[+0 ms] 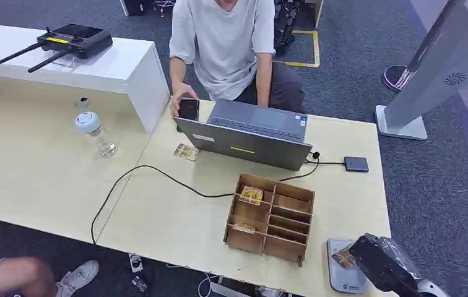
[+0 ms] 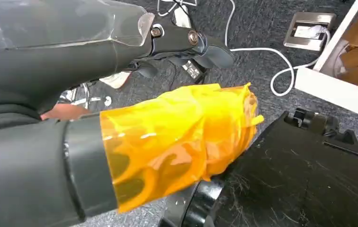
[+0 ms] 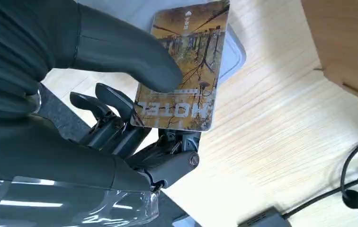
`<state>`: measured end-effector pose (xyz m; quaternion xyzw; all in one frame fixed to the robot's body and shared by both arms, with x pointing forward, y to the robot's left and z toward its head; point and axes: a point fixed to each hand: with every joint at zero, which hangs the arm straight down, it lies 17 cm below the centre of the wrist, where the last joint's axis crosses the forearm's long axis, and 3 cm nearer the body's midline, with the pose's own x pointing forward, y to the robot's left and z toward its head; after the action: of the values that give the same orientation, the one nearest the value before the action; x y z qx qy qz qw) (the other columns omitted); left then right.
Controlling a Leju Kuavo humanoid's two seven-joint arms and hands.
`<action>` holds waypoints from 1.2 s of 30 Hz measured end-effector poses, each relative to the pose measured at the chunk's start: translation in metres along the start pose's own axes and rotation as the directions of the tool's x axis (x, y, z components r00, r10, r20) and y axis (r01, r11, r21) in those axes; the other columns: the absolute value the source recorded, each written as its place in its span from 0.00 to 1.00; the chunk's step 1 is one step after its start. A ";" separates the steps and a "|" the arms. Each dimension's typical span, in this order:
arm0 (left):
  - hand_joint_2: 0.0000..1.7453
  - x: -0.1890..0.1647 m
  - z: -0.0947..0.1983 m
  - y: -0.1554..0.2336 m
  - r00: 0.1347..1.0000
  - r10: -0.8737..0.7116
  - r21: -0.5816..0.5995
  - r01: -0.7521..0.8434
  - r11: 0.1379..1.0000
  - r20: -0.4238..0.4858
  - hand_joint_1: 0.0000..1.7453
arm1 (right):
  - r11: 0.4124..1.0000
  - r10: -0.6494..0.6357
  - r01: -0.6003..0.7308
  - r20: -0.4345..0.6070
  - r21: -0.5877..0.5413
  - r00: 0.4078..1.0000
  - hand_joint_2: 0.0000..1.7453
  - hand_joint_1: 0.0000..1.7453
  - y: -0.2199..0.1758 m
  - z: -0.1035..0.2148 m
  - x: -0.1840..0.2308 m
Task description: Pass the card to the sensor for recognition and then transmit it.
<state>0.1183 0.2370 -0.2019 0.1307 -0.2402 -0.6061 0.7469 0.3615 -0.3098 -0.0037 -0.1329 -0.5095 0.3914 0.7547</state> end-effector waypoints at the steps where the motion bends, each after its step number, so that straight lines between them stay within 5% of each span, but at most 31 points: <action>1: 0.00 0.000 0.000 0.000 1.000 0.000 0.000 0.000 1.000 -0.002 0.00 | 1.000 0.009 -0.009 -0.007 -0.008 1.000 1.00 1.00 -0.002 0.000 -0.001; 36: 0.00 -0.002 0.000 0.001 1.000 0.012 0.005 -0.012 1.000 -0.019 0.00 | 0.985 0.169 -0.168 -0.059 0.029 0.984 1.00 1.00 0.015 -0.007 -0.010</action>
<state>0.1193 0.2393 -0.2019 0.1368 -0.2352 -0.5997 0.7526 0.3594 -0.3056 -0.0224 -0.1783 -0.4684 0.4557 0.7357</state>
